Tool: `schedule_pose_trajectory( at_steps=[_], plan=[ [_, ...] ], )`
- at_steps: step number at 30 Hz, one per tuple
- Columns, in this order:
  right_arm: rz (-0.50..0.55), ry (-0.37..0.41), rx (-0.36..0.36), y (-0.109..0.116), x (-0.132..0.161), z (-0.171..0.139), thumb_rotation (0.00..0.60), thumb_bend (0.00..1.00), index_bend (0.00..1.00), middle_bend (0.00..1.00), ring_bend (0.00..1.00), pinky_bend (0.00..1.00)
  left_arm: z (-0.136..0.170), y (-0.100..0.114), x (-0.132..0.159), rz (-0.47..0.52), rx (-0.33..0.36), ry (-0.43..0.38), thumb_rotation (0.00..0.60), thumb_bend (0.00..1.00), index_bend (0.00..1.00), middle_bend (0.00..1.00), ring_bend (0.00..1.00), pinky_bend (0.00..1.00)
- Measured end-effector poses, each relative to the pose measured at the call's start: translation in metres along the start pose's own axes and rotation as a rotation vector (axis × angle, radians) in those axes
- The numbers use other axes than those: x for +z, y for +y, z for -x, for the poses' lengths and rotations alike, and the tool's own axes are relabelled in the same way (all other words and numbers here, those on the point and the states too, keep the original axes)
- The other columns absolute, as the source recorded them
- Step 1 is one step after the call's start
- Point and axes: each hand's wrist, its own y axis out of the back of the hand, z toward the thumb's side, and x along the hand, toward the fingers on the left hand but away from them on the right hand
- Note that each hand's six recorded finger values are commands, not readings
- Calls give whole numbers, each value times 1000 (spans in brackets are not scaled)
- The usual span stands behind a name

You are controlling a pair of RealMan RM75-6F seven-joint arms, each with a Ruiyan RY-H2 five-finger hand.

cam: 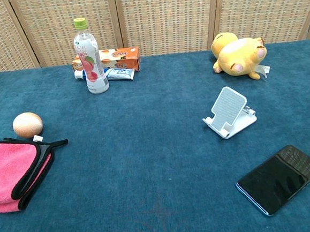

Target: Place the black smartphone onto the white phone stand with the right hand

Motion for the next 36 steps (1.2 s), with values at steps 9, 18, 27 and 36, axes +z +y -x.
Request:
schedule_pose_trajectory(
  at_steps=[9, 18, 27, 36],
  plan=[
    [-40, 240, 170, -38, 27, 44, 600, 155, 182, 165, 116, 247, -7, -6, 0, -6, -27, 7, 600, 0, 0, 0, 0, 0],
    [-51, 266, 232, -55, 28, 71, 600, 156, 188, 183, 154, 269, -10, -6, 1, -8, -30, 15, 600, 0, 0, 0, 0, 0],
    [-75, 278, 229, -63, 35, 81, 600, 156, 191, 192, 170, 281, -11, -8, 1, -16, -37, 15, 600, 0, 0, 0, 0, 0],
    [-121, 288, 227, -74, 39, 91, 600, 156, 197, 198, 175, 283, -12, -9, 1, -17, -39, 19, 600, 0, 0, 0, 0, 0]
  ],
)
